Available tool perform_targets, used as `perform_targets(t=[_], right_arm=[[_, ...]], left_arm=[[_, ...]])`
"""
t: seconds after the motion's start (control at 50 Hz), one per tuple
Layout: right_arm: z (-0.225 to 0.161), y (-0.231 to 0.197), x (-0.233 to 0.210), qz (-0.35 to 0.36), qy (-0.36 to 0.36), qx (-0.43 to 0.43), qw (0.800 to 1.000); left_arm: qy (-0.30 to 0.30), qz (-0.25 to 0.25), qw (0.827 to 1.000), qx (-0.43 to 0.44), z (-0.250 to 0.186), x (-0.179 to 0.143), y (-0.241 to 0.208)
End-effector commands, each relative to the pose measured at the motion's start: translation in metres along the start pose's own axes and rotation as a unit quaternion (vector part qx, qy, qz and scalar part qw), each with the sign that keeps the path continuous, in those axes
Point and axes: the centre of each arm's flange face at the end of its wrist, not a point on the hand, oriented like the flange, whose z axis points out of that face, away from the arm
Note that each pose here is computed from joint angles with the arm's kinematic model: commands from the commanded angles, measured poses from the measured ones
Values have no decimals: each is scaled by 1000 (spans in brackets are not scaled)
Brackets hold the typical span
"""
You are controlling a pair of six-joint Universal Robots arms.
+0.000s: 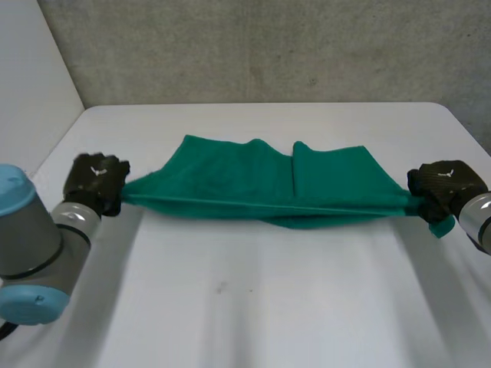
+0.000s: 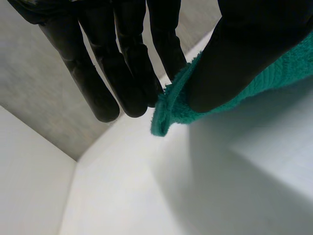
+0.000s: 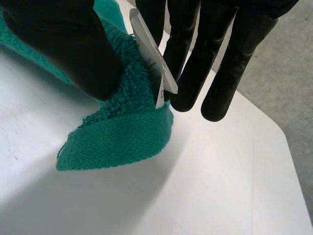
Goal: Fold the towel.
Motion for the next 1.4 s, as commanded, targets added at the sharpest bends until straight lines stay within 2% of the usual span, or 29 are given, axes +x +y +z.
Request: perform_targets(t=[0.02,0.06,0.14,0.26,0.4,0.52,0.6,0.62,0.84,1.08,1.3,1.4], right_arm=[[-45,-42,8,-38,-10,-13,999],[-61,-52,8,-67,-14,-19,997],[-83,-53,4,-124,-31,-53,990],[-98,-33,-8,-191,-60,-125,972],[-77,-8,-23,-203,-84,-168,961],[-54,4,-28,-205,-81,-168,961],[-34,6,-25,-184,-64,-156,968],[-25,8,-24,-171,-60,-157,971],[26,6,-22,-106,-42,-137,984],[76,4,-21,-128,28,-123,984],[97,-2,-20,-128,56,-96,986],[102,-12,-15,-100,82,-62,990]], left_arm=[[-26,15,999,37,-43,-30,-52],[-30,24,998,42,-55,-36,-62],[-32,73,996,41,-85,-43,-77],[-1,104,995,2,-90,-32,-61],[61,105,988,-99,-63,-6,-8],[85,103,983,-125,-43,7,12],[77,103,985,-115,-23,9,17],[65,104,988,-96,-7,10,16],[33,107,994,-12,52,22,0],[13,131,991,27,116,40,7],[-7,145,987,60,134,45,9],[-10,147,984,103,127,63,3]])
